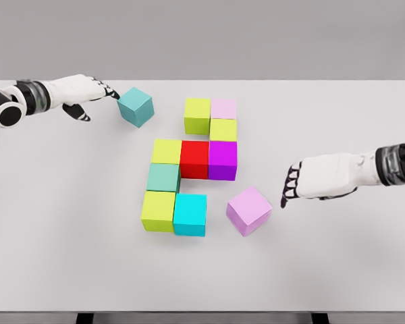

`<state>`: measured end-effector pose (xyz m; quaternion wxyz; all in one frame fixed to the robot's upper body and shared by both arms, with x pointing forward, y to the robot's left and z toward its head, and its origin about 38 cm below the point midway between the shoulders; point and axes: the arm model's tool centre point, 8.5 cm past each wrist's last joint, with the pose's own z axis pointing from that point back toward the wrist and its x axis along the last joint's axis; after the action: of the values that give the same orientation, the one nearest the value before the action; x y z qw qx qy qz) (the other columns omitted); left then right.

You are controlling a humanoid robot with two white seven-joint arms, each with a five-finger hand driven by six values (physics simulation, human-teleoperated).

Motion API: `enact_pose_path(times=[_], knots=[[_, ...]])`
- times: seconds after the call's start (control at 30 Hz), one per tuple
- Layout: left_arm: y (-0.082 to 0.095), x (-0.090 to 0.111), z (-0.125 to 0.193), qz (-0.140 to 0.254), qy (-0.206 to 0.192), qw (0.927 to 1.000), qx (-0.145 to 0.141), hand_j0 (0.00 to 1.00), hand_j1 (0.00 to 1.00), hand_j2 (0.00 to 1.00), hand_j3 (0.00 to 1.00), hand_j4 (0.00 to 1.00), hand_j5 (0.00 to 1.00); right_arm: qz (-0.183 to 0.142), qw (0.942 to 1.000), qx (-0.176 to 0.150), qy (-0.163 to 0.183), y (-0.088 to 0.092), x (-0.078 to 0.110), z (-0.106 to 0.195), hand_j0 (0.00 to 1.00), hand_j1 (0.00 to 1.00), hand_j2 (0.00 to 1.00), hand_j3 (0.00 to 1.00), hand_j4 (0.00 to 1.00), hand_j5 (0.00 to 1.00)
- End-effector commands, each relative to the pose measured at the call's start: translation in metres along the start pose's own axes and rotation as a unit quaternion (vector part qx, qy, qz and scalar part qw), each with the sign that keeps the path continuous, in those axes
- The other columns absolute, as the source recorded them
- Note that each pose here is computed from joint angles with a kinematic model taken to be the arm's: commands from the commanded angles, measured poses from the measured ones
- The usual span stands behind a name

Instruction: Assemble the squares on the desktop into the number 2

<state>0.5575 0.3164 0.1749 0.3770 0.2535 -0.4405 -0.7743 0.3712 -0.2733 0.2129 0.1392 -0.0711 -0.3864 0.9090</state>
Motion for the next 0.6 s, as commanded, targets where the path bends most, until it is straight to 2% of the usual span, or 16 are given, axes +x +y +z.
enact_pose_path(times=[0.0,0.23,0.37,0.47,0.57], knots=[[0.001,0.0,0.0,0.002,0.0,1.0,0.003,0.84,0.84,0.84,0.84,0.84,0.84,0.008,0.9999,-0.003,-0.013,-0.004,0.009,-0.005,0.74,0.74,0.74,0.74,0.74,0.74],[-0.003,-0.003,0.01,-0.01,-0.001,0.9999,0.001,0.84,0.84,0.84,0.84,0.84,0.84,0.012,0.9997,0.0,-0.023,-0.003,0.013,-0.012,0.74,0.74,0.74,0.74,0.74,0.74],[-0.004,-0.001,0.009,-0.011,-0.005,0.9999,0.001,0.85,0.85,0.85,0.85,0.85,0.85,0.016,0.9998,0.006,-0.007,-0.001,0.005,-0.009,0.74,0.74,0.74,0.74,0.74,0.74],[-0.002,0.002,0.008,-0.013,-0.009,0.9999,0.003,0.85,0.85,0.85,0.85,0.85,0.85,0.018,0.9998,0.004,-0.008,-0.004,0.005,-0.011,0.74,0.74,0.74,0.74,0.74,0.74],[-0.002,0.003,0.007,-0.013,-0.01,0.9999,0.004,0.85,0.85,0.85,0.85,0.85,0.85,0.012,0.9999,0.002,0.005,-0.004,-0.006,-0.011,0.74,0.74,0.74,0.74,0.74,0.74]])
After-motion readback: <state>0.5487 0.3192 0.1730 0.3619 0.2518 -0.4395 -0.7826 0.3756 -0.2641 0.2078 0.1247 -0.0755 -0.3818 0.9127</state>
